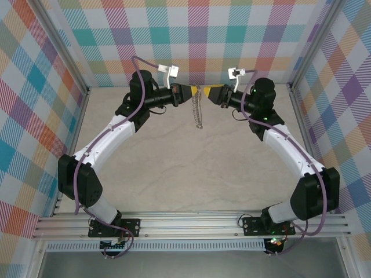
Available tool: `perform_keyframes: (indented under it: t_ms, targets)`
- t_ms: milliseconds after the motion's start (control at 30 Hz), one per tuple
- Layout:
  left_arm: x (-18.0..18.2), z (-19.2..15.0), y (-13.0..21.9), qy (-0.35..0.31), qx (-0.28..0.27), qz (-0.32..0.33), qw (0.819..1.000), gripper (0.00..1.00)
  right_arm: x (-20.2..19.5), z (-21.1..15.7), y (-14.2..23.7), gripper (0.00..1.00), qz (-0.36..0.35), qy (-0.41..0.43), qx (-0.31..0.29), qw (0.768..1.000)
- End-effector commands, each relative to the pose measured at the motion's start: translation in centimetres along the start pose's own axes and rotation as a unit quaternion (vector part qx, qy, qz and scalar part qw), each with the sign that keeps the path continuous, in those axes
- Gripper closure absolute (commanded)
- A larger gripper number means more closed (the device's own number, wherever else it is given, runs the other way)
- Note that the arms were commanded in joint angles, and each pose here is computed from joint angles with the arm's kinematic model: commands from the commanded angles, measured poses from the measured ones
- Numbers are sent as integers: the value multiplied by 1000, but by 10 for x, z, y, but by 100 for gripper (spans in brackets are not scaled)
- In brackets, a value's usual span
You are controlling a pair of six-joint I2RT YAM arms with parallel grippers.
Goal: Put the keys on the keyring
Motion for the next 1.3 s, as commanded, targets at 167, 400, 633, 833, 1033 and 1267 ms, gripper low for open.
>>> perform_keyframes:
  t_ms: [167,400,633,833,1033,1267]
  targets:
    - [-23,15,4,-39,-21,-41,998,100,9,14,-9,70,58,11,1,998]
    - [-26,14,2,-41,-17,-48,998,100,2,12,-14,76,60,1,8,998]
    - [-30,15,3,-44,-19,-53,997,100,-7,7,-17,84,55,-6,12,998]
    - [-30,16,3,-44,-22,-53,997,100,-11,3,-18,81,62,-15,20,998]
    - [-29,18,2,-41,-29,-50,997,100,-13,-2,-19,80,74,-27,20,997]
    - [-28,18,2,-40,-32,-45,998,100,-15,-8,-17,100,75,-33,19,996]
Point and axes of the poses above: each hand's point on the last joint's axis, 136 mm out from that joint toward the fingers, its own y axis back along the fingers, its own x axis along the line the jaws close on, z = x × y, the point moved 8 cm from there along y, back along the fingers, and after that the axes turned 3 degrees about -y, right-handed, at the moved point
